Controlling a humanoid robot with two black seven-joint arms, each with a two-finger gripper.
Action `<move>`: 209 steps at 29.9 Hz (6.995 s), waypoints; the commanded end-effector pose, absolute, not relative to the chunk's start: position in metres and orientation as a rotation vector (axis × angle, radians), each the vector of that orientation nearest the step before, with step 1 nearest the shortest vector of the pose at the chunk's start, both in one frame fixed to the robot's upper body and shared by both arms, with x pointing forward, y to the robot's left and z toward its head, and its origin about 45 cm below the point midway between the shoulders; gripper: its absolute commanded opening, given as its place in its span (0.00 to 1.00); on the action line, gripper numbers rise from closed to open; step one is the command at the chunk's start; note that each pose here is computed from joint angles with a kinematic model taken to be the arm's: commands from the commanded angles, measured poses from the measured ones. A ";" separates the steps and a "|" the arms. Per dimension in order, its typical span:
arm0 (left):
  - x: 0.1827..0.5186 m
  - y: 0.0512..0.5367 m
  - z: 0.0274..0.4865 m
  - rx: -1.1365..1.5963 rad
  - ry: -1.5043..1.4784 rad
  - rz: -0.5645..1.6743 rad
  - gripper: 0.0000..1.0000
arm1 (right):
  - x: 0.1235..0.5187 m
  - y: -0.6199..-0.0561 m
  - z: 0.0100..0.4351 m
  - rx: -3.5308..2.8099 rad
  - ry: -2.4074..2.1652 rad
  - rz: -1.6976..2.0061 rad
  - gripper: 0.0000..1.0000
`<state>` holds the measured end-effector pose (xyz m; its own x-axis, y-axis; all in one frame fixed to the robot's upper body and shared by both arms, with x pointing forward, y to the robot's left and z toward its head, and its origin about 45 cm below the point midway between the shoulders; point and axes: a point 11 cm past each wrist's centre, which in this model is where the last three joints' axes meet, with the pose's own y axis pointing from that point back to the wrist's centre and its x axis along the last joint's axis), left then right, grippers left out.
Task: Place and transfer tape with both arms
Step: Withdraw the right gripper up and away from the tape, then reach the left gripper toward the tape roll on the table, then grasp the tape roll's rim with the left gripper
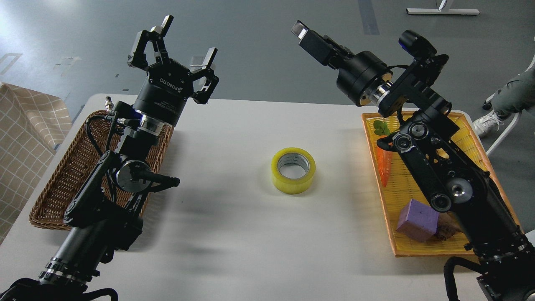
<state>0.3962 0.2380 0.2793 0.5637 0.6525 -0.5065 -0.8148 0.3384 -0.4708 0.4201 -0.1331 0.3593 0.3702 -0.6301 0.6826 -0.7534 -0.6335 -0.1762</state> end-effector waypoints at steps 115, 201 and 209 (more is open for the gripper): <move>0.354 0.103 0.156 0.730 -1.019 0.672 0.98 | 0.343 -0.291 0.396 3.313 -1.880 0.534 1.00; 0.378 0.103 0.094 0.925 -1.005 0.457 0.74 | 0.330 -0.315 0.364 3.199 -2.008 0.427 1.00; 0.377 0.103 0.093 0.927 -1.010 0.443 0.71 | 0.329 -0.315 0.363 3.195 -2.008 0.424 1.00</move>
<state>0.3760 0.1021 0.0932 0.4908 -0.0867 0.8670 -0.6958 0.5599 0.4499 0.3296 -0.3150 0.3639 0.4772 -0.8650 -0.1549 -0.7281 -0.2905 -0.6209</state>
